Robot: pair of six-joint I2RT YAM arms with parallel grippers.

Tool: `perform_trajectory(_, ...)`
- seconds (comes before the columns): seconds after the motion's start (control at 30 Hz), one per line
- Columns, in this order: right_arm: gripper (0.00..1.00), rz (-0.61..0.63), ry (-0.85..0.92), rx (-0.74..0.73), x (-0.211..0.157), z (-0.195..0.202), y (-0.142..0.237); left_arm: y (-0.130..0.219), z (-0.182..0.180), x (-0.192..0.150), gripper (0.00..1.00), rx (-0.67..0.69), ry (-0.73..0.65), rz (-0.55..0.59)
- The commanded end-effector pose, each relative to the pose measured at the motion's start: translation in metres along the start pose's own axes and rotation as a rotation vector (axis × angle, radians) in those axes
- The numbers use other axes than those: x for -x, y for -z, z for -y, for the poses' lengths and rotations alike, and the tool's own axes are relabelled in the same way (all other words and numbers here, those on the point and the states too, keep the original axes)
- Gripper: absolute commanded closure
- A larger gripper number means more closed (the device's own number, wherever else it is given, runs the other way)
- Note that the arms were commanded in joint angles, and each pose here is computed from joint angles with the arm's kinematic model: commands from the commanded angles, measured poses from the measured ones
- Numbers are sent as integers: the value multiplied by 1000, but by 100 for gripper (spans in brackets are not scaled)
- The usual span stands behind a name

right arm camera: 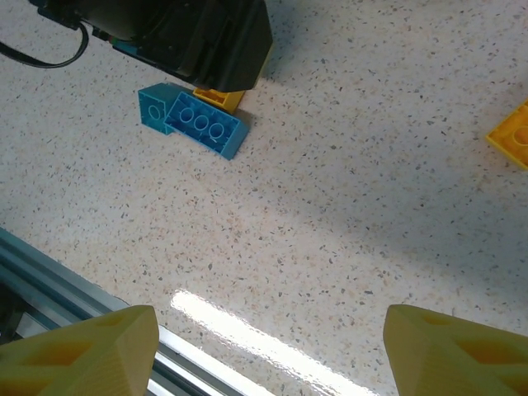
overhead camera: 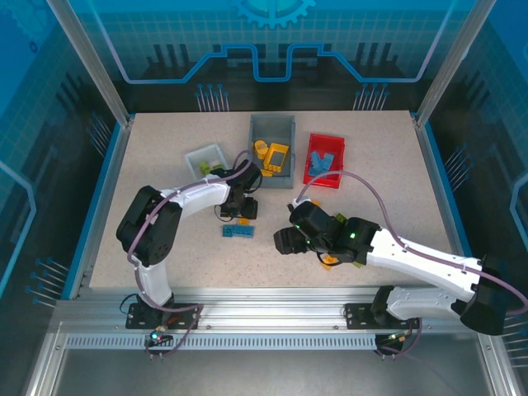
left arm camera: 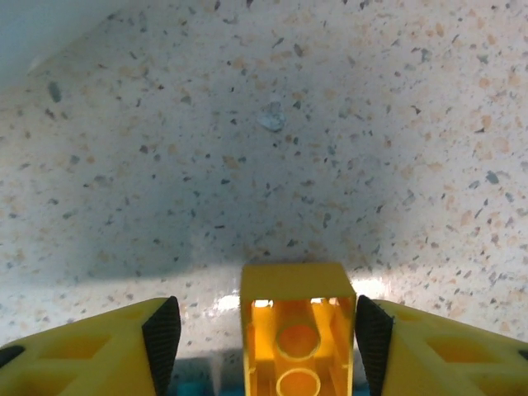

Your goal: Sort the legos into containers by color

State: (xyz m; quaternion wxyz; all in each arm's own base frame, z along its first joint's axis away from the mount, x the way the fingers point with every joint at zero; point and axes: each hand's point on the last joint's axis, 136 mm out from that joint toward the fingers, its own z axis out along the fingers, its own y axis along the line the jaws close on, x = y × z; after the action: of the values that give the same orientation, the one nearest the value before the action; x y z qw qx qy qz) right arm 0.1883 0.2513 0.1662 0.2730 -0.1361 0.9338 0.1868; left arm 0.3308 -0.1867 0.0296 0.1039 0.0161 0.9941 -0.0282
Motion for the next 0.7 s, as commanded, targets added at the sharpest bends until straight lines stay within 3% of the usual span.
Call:
perform_trajectory(0.0,27,12,-20,18,2,-6,0,-4,12,5,44,-50,-30,-11)
perform_trajectory(0.33,27,21,-22,13,5,-7,0,-4,12,2,68,-40,-37,12)
perform_trajectory(0.47,27,96,-2,54,17,-11,10,41,32,17,68,-76,-64,94)
perform_trajectory(0.67,25,310,-17,22,61,3,31,106,68,61,68,-165,-69,192)
